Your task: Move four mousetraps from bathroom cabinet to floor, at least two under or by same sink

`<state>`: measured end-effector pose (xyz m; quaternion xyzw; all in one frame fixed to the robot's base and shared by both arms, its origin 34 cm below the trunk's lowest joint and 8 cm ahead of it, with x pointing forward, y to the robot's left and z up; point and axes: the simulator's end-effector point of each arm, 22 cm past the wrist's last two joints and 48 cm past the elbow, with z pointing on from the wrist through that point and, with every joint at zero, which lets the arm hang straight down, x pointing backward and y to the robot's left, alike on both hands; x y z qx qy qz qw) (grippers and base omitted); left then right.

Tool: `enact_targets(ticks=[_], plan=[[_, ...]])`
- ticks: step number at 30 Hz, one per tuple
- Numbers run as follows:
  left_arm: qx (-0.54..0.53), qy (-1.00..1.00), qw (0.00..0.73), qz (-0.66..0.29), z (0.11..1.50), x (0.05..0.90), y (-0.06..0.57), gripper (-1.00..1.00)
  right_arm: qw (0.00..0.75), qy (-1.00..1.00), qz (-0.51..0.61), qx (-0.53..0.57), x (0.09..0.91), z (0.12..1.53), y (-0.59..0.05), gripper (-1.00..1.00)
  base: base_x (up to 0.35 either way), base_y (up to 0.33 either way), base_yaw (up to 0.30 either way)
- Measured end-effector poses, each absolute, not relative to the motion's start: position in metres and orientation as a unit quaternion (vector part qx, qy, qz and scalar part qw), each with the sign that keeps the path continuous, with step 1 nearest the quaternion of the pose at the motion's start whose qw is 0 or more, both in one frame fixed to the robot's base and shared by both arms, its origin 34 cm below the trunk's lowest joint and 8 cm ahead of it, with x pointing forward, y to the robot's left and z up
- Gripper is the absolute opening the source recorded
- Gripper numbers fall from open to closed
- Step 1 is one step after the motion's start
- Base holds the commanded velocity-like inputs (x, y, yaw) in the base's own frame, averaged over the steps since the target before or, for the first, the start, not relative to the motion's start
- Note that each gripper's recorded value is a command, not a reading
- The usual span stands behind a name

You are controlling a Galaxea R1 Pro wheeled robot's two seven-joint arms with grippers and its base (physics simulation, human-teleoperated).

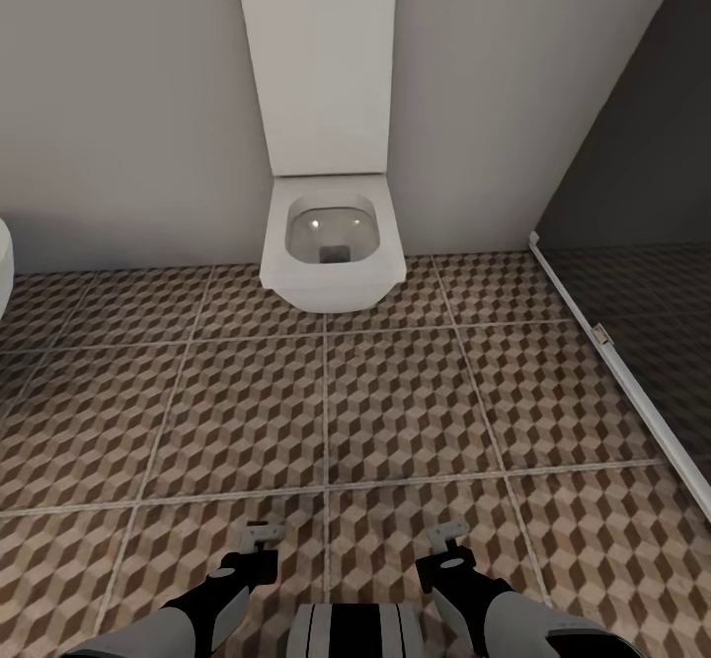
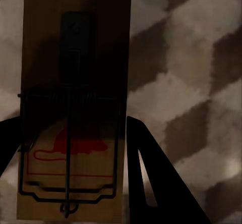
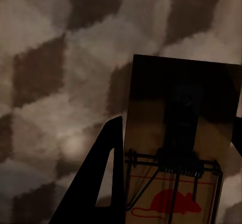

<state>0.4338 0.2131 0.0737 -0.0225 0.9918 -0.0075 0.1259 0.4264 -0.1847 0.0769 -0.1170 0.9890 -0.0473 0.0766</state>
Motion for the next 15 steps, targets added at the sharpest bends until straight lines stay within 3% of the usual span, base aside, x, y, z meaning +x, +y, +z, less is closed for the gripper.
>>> enact_targets(ticks=[15], plan=[[-0.023,0.992,0.125,-0.008,0.074,0.434,0.213,-1.00,0.051,0.990,-0.051,-0.122,0.416,0.076,-0.188,-1.00,0.000,0.000,0.000]])
